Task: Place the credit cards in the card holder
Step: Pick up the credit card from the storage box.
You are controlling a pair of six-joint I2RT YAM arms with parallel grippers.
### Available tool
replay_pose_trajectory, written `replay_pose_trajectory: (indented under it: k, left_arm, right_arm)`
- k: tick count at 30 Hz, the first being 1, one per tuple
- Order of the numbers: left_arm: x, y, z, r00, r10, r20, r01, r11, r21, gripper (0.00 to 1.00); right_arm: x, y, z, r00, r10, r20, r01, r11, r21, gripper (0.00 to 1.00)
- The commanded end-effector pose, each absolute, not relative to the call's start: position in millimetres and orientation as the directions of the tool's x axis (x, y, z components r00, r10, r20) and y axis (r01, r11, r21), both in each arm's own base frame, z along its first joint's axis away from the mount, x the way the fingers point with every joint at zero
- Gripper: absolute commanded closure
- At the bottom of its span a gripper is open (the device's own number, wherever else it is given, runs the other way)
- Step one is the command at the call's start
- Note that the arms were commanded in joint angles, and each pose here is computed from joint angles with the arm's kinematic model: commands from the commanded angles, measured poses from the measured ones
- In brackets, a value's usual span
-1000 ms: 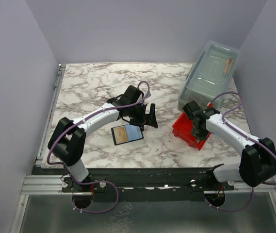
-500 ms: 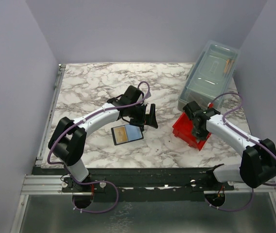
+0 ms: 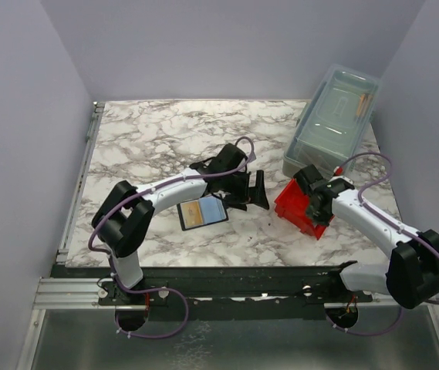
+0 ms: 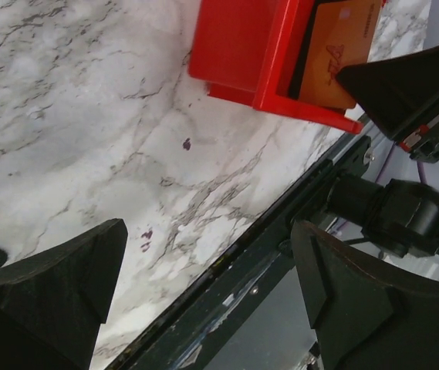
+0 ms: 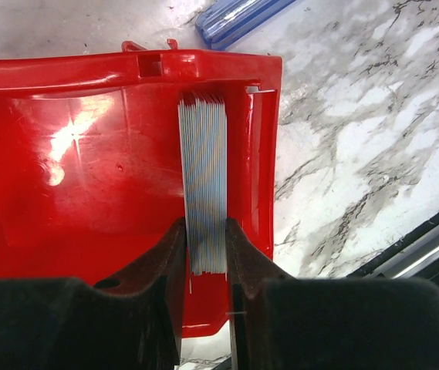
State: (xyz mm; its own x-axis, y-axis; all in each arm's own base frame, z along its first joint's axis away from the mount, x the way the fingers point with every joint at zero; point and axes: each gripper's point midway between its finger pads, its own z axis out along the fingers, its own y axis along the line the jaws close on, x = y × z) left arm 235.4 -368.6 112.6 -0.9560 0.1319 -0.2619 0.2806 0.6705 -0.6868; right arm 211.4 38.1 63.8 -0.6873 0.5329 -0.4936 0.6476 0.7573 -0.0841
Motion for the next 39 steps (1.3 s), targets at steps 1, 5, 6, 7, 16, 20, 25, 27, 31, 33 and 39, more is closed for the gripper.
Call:
replay_pose_trajectory:
  k: [1,5,6,7,16,20,25,27,31,33,39]
  left_arm:
    - [273.2,-400.7,123.6,-0.942,-0.021,-0.334,0.229,0.686,-0.691,0.07]
    - [290.7,-424.4,115.3,-0.91,-0.011,-0.414,0.279,0.722,-0.633,0.1]
    - [294.7,-428.8,109.6,-0.907,-0.008,-0.421,0.282,0.732,-0.62,0.12]
    - [297.9,-432.9,103.1,-0.907,-0.005,-0.421,0.279,0.743,-0.609,0.13]
    - [317.0,-443.7,62.8,-0.895,0.031,-0.444,0.269,0.833,-0.484,0.19]
    - [330.2,-429.3,54.0,-0.871,0.058,-0.488,0.276,0.88,-0.388,0.22]
    - [344.8,-410.3,52.4,-0.857,0.076,-0.509,0.275,0.904,-0.327,0.28]
    - [348.0,-406.4,53.5,-0.852,0.088,-0.515,0.283,0.907,-0.313,0.28]
    - [348.5,-405.3,57.3,-0.853,0.111,-0.51,0.304,0.899,-0.314,0.28]
    - [347.3,-403.8,56.9,-0.855,0.124,-0.504,0.315,0.896,-0.313,0.28]
    - [338.6,-408.5,58.6,-0.865,0.15,-0.48,0.344,0.872,-0.348,0.28]
  right_arm:
    - [198.1,38.8,43.8,-0.688,0.57,-0.45,0.671,0.736,-0.092,0.77]
    - [199.1,40.2,41.6,-0.674,0.58,-0.457,0.676,0.734,-0.065,0.77]
    - [198.6,40.5,40.2,-0.674,0.583,-0.455,0.677,0.734,-0.062,0.77]
    - [198.1,40.5,38.7,-0.672,0.584,-0.455,0.678,0.733,-0.06,0.77]
    - [198.8,37.2,36.4,-0.661,0.582,-0.473,0.683,0.728,-0.058,0.77]
    - [198.9,37.1,36.2,-0.654,0.586,-0.478,0.686,0.726,-0.047,0.77]
    - [201.7,37.9,34.8,-0.653,0.584,-0.482,0.683,0.729,-0.043,0.76]
    - [203.3,39.1,32.8,-0.656,0.583,-0.48,0.682,0.73,-0.044,0.76]
    - [205.4,38.4,29.6,-0.66,0.576,-0.481,0.681,0.73,-0.061,0.67]
    - [206.5,36.9,29.3,-0.659,0.575,-0.486,0.683,0.727,-0.066,0.61]
    - [206.6,33.6,31.9,-0.654,0.583,-0.483,0.691,0.72,-0.066,0.58]
